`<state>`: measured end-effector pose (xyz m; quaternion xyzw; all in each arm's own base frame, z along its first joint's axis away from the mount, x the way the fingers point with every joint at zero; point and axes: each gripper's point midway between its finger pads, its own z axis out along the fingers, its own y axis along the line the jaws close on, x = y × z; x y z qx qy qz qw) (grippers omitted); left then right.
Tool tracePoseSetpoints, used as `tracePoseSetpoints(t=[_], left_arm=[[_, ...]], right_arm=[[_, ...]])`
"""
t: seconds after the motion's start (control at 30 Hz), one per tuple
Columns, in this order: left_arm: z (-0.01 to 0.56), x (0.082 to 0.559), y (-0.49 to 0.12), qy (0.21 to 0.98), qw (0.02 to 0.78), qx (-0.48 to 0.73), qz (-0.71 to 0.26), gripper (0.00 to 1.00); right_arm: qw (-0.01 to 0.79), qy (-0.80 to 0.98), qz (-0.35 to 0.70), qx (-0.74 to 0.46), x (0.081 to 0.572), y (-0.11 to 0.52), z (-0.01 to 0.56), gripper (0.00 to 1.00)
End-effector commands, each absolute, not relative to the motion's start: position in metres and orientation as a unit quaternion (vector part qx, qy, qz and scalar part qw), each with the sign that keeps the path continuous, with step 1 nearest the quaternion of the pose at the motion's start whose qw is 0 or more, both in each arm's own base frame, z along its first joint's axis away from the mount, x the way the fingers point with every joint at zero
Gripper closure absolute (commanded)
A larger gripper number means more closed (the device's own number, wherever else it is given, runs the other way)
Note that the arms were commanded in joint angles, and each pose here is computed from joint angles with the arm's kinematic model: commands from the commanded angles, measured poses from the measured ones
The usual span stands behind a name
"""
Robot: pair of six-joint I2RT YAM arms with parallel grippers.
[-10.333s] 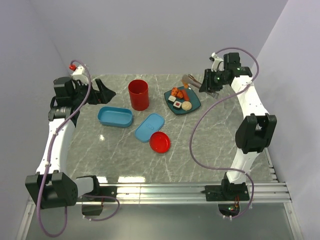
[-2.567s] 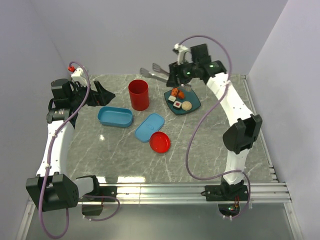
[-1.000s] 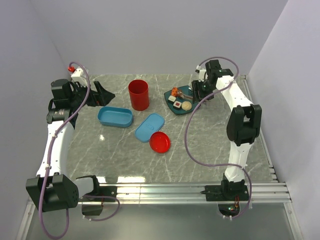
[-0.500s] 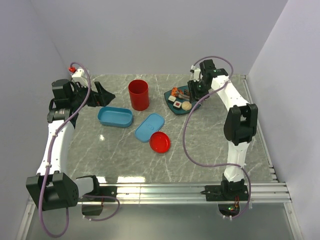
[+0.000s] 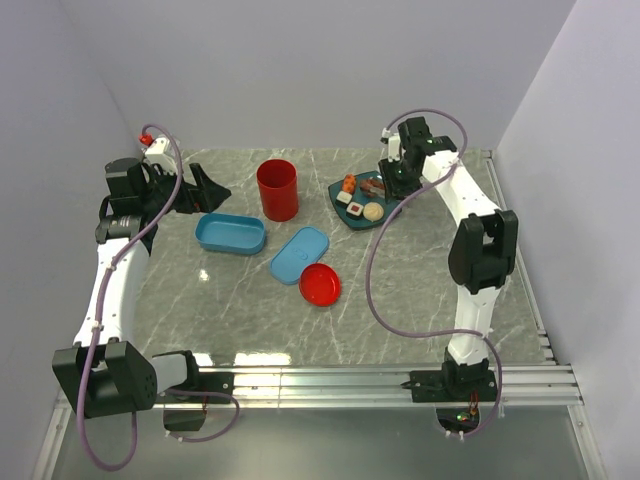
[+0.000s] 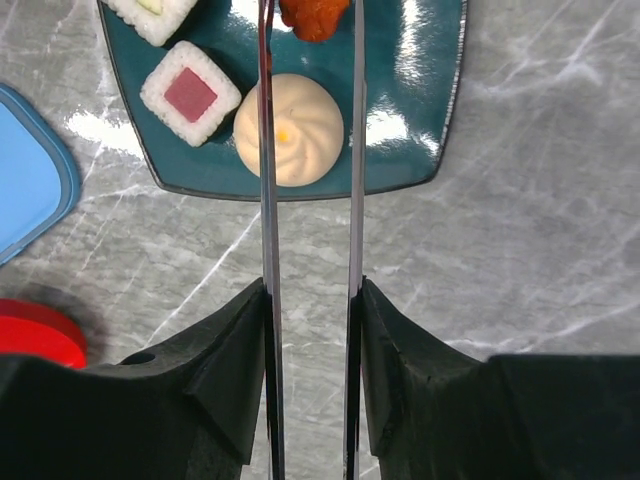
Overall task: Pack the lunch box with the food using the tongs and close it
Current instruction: Pick up the food using the clamp, then place the food into the lunch box
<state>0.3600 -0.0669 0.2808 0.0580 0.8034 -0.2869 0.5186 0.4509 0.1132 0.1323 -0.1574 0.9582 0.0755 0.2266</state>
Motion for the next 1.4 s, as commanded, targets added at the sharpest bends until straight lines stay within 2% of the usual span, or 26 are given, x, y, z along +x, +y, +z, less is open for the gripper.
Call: tracePoseSetpoints(t=[0.0, 0.3, 0.7, 1.0, 1.3, 1.37], left_arm=[[0.303, 0.362, -0.068, 0.785, 0.544, 0.077, -0.287, 0.01], [0.305, 0.361, -0.067, 0.784, 0.547, 0.079, -0.283, 0.01], [0.303, 0.363, -0.066, 0.786, 0.544, 0.058, -0.288, 0.01], [0.304, 0.369, -0.058, 0.787, 0.551, 0.026, -0.276, 0.01], [0.304, 0.369, -0.054, 0.787, 0.557, 0.023, -0.264, 0.01], [0.304, 0.369, -0.055, 0.787, 0.557, 0.023, -0.265, 0.01]], right_arm=[[0.293, 0.941, 0.067, -0.157, 0.458, 0.108, 0.183, 0.61], [0.348, 0.913, 0.120, -0.179, 0.458, 0.128, 0.234, 0.65], [0.430, 0.820, 0.263, -0.273, 0.430, 0.212, 0.319, 0.65], [0.420, 0.811, 0.263, -0.310, 0.430, 0.273, 0.314, 0.65], [0.387, 0.822, 0.258, -0.329, 0.423, 0.302, 0.282, 0.64], [0.384, 0.824, 0.255, -0.331, 0.422, 0.305, 0.278, 0.61]])
